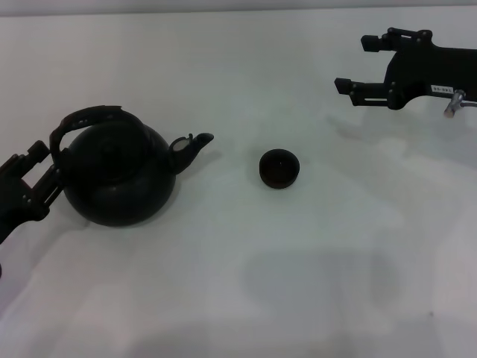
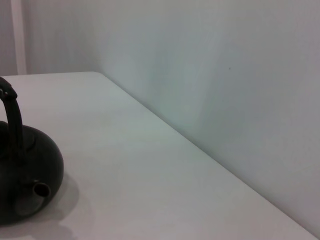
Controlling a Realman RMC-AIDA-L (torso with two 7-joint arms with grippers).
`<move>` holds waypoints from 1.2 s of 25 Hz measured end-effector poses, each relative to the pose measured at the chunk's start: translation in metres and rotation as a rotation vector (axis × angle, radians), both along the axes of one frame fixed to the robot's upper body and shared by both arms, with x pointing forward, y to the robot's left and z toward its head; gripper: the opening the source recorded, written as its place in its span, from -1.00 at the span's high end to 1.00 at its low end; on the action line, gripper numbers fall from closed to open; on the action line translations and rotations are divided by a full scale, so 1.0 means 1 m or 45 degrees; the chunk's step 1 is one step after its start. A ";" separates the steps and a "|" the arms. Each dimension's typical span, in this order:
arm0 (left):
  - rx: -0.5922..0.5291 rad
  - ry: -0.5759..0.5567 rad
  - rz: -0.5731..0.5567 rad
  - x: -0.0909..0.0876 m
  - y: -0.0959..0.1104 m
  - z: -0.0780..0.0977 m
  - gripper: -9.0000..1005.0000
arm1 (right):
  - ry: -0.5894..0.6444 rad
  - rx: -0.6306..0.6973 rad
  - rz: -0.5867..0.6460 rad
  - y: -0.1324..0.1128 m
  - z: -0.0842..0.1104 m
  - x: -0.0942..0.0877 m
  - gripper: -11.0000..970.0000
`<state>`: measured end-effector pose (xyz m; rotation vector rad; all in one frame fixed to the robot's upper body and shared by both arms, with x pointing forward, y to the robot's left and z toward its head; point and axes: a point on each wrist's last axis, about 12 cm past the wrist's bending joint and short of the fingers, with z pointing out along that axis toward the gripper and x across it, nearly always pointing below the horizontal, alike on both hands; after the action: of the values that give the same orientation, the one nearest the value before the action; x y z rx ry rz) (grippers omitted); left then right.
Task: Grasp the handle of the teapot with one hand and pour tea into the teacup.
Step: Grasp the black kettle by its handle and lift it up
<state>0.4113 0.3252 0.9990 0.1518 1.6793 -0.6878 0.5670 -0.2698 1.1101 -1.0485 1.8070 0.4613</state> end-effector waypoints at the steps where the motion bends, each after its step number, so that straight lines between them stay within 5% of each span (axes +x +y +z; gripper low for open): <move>1: -0.004 0.003 0.007 -0.001 0.000 0.000 -0.06 | 0.000 0.000 0.000 0.000 0.000 0.000 -0.71; 30: -0.064 0.041 0.010 0.013 0.003 0.004 0.16 | 0.022 -0.002 0.025 0.001 -0.005 -0.005 -0.71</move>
<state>0.4242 0.3285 1.0031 0.0993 1.6910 -0.7293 0.5621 -0.2690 1.1050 -1.0676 1.8136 0.4820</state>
